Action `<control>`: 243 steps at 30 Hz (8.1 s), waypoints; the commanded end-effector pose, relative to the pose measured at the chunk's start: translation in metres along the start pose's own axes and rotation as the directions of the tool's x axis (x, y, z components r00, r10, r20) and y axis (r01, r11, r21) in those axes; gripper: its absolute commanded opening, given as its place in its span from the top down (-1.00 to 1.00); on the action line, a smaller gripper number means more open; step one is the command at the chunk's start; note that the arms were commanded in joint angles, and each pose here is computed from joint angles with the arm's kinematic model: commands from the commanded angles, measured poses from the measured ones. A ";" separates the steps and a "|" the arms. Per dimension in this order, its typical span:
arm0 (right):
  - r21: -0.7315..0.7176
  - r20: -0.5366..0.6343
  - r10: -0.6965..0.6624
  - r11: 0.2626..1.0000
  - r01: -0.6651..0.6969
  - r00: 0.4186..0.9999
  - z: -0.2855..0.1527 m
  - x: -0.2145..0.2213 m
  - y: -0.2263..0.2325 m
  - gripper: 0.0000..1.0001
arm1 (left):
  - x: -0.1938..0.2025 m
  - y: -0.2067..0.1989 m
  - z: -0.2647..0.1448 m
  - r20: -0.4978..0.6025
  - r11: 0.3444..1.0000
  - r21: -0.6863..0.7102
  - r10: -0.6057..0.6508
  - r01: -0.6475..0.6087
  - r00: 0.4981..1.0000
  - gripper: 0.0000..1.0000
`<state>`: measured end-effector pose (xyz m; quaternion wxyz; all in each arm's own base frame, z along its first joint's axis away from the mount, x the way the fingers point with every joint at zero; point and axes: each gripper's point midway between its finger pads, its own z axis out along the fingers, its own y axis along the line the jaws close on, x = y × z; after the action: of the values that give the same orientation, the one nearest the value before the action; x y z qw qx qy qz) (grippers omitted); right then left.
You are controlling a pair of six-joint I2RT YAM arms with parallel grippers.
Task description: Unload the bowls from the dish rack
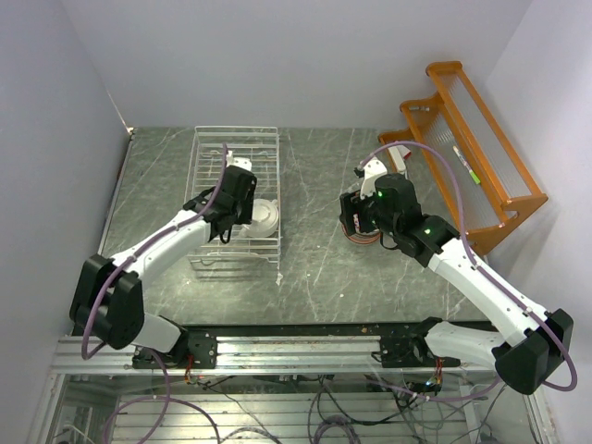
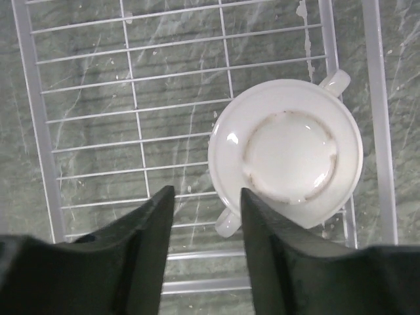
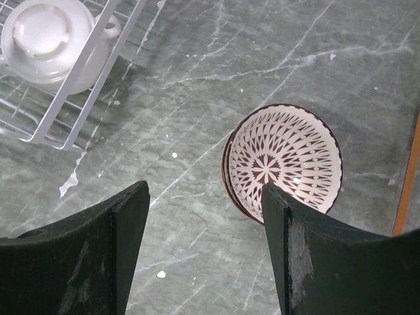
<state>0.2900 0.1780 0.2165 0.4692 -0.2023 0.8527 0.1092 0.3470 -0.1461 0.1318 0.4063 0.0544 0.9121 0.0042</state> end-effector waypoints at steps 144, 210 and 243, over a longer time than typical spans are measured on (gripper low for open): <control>-0.815 0.237 0.540 0.563 -0.137 0.808 -0.036 -0.108 0.095 -0.60 | -0.082 -0.137 -0.212 -0.009 -0.149 0.983 -0.607 -0.103 0.795 0.85; -0.047 -0.010 -0.051 0.998 0.051 0.999 0.142 -0.112 -0.025 1.00 | -0.024 -0.130 -0.189 -0.020 -0.001 1.000 -0.573 0.023 0.819 -0.82; 0.125 -0.366 -0.106 0.979 0.161 0.925 0.280 0.006 -0.088 0.92 | -0.002 -0.130 -0.161 0.062 0.199 0.979 -0.470 0.037 0.880 -0.84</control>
<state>0.5195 0.2058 0.0506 0.2828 -0.2564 0.9242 -0.0147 0.2174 -0.2695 0.2233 0.4166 0.1115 0.6401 -0.6358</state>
